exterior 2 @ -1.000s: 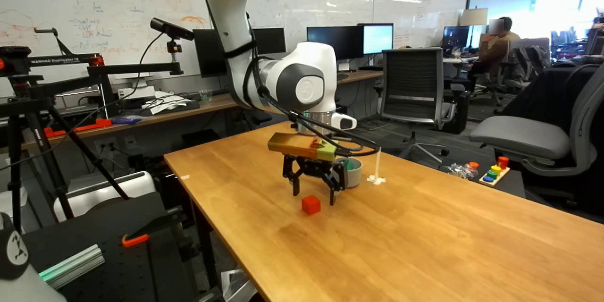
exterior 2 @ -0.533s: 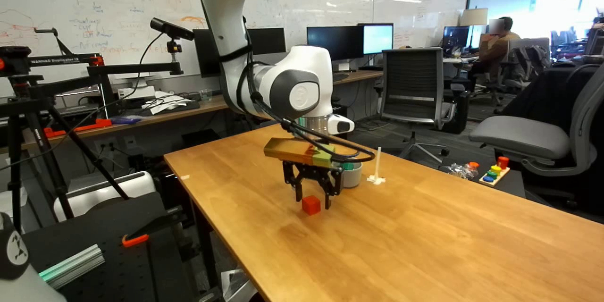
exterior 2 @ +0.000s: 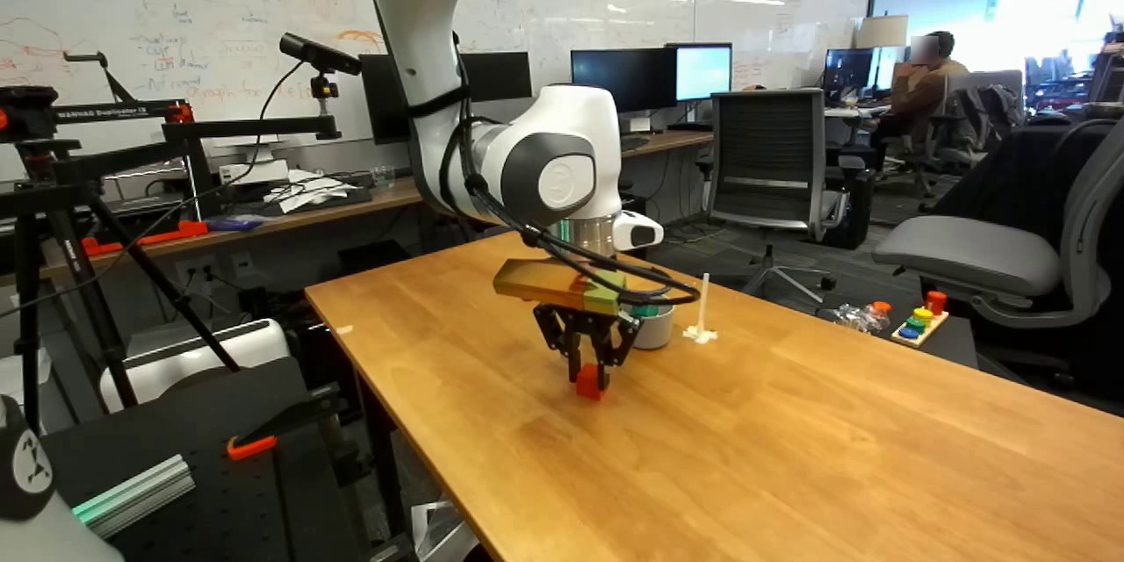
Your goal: Place the blocks inside the grey measuring cup
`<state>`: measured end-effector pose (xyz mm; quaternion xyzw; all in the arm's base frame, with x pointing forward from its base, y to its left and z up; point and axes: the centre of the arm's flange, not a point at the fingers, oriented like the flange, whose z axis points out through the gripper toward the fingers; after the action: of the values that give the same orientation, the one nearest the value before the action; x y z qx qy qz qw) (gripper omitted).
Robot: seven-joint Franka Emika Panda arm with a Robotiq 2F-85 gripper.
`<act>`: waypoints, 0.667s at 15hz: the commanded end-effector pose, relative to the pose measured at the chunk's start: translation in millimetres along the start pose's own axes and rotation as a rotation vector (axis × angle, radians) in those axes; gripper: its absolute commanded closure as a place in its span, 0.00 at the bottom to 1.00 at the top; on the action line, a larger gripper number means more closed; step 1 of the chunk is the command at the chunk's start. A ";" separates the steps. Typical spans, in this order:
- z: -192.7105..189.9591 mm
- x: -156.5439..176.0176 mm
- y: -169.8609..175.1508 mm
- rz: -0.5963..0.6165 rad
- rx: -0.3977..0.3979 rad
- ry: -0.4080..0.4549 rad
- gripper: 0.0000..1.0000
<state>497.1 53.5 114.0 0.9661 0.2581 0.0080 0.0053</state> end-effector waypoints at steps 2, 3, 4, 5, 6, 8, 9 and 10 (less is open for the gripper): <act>-8.3 -1.7 7.0 0.026 -0.025 0.023 0.88; -10.8 0.7 10.6 0.036 -0.027 0.027 0.88; -15.9 4.0 14.1 0.041 -0.037 0.036 0.88; -20.9 7.6 16.9 0.043 -0.043 0.046 0.88; -26.6 11.9 19.5 0.045 -0.050 0.055 0.88; -39.5 22.8 22.9 0.043 -0.061 0.080 0.88; -45.4 28.1 24.2 0.041 -0.066 0.091 0.88; -52.1 34.2 25.4 0.040 -0.071 0.105 0.88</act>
<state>524.8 42.4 140.8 0.9689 0.2422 0.0471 0.0185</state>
